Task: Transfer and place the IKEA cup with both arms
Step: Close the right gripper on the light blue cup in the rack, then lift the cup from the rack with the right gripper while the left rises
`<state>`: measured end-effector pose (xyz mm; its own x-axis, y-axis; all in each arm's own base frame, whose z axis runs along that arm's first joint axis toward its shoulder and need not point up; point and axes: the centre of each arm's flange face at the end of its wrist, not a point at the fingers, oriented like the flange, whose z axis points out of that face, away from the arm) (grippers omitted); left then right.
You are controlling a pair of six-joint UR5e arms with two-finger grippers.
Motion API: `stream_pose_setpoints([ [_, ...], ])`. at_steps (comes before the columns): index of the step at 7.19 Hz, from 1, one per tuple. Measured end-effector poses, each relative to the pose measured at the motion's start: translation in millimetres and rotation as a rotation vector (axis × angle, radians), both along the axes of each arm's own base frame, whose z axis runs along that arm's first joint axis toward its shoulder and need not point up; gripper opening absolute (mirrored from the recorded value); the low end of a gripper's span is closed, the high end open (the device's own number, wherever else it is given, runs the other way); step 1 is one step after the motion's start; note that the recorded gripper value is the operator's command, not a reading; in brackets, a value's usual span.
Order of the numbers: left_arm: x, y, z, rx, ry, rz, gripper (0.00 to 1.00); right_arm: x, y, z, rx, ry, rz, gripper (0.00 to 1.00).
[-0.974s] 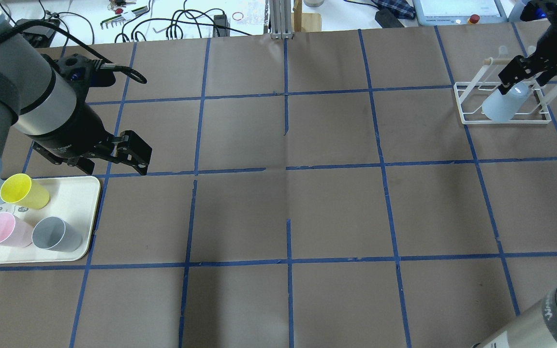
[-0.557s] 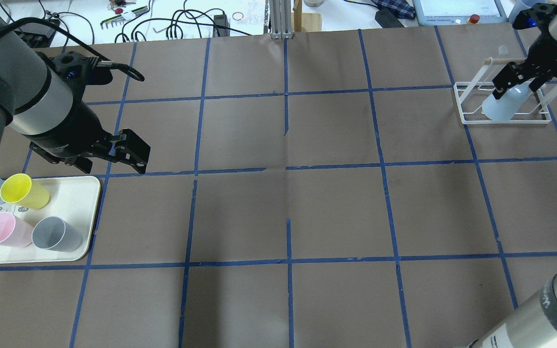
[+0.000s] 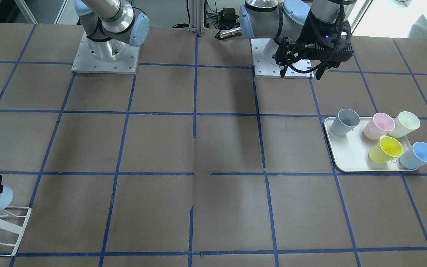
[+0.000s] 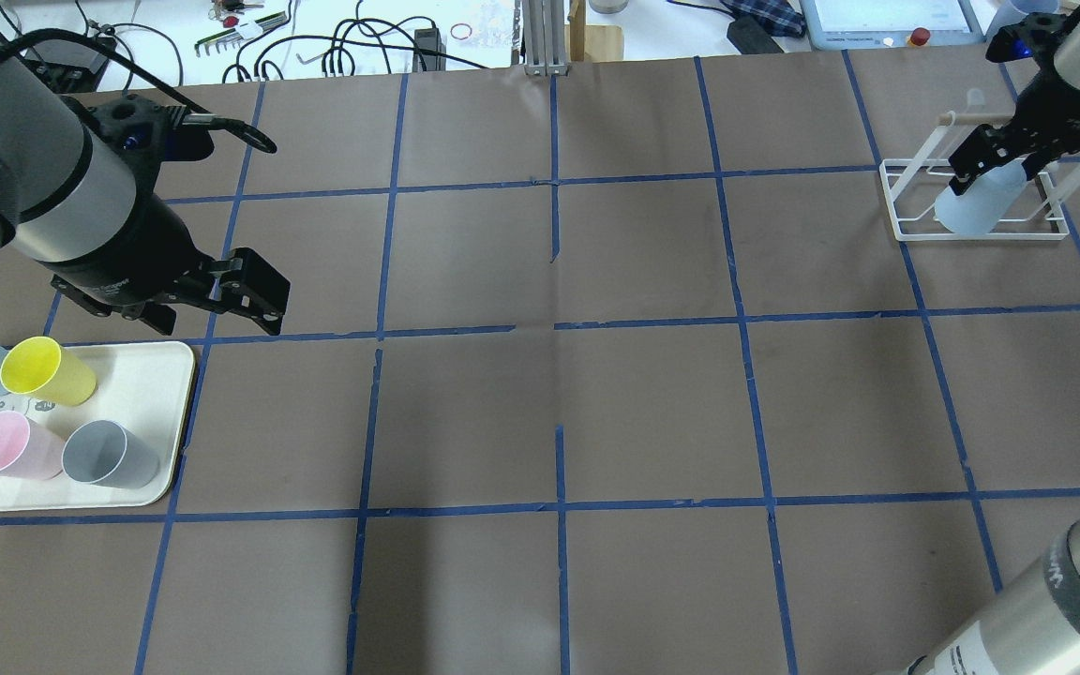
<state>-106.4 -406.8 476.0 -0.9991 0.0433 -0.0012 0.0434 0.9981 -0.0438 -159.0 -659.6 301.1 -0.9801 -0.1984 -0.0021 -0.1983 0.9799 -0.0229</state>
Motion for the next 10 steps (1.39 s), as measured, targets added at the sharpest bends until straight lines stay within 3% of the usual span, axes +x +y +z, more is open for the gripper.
stream_pose_setpoints([
  [1,0.6,0.9,-1.8,0.003,-0.001,0.002,1.0,0.1,0.0,1.2,-0.002,0.001,0.0,0.39],
  [3,1.2,1.6,-4.1,0.008,0.0,0.003,1.0,0.4,-0.4,5.6,-0.009,0.004,0.001,0.31],
  [6,1.1,1.7,-5.5,0.012,0.002,-0.005,1.0,5.6,6.8,39.0,-0.034,0.016,0.008,0.32],
  [10,1.4,0.8,-5.2,0.002,0.001,0.009,1.0,65.7,65.8,153.6,-0.049,0.015,0.037,0.33],
])
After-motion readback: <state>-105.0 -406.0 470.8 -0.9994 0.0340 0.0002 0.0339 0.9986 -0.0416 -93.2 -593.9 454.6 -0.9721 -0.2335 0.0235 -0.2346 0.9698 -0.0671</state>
